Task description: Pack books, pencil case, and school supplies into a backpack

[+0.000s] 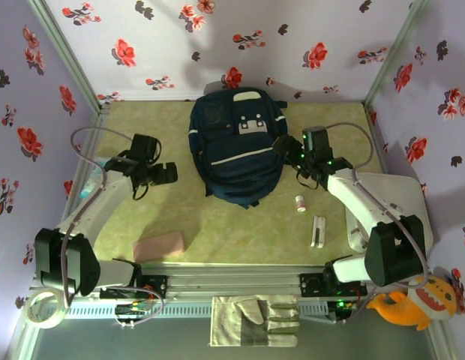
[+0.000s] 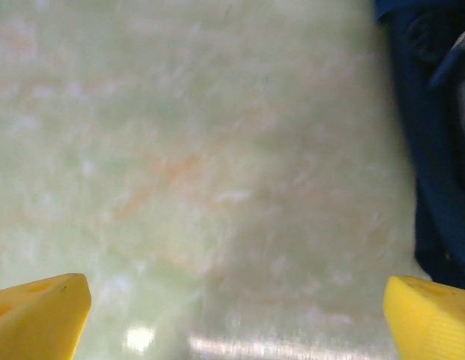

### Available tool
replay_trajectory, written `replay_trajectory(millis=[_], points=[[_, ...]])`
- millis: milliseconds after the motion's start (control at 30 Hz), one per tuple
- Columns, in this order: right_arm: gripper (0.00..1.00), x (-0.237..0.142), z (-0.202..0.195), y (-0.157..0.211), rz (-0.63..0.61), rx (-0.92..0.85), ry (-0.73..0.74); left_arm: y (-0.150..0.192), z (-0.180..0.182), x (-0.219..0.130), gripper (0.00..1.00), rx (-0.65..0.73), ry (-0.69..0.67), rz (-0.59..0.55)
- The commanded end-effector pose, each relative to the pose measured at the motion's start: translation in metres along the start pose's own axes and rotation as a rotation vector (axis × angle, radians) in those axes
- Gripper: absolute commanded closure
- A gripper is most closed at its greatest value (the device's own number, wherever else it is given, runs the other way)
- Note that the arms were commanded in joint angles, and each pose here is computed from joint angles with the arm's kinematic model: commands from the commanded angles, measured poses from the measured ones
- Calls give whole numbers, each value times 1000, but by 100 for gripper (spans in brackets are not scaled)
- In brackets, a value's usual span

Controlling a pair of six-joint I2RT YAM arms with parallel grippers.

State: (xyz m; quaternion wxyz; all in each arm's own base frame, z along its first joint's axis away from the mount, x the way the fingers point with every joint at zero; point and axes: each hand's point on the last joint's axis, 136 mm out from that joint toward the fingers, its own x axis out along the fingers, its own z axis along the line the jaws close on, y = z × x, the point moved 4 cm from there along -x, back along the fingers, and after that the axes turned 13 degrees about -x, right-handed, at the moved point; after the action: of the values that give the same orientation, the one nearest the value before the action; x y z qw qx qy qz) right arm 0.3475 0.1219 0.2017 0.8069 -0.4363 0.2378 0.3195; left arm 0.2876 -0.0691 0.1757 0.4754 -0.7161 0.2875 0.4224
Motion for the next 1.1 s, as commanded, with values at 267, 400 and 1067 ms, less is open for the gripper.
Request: replay_trajectory(millis=[267,400,1067], points=[[3,2,4,-13,-43,-104,65,108,33,-19,0,-338,-63,326],[3,11,11,-13,-31,-96,35,134,30,-15,0,-328,-103,375],[5,16,19,-15,-25,-90,1,173,-58,31,2,-148,43,458]])
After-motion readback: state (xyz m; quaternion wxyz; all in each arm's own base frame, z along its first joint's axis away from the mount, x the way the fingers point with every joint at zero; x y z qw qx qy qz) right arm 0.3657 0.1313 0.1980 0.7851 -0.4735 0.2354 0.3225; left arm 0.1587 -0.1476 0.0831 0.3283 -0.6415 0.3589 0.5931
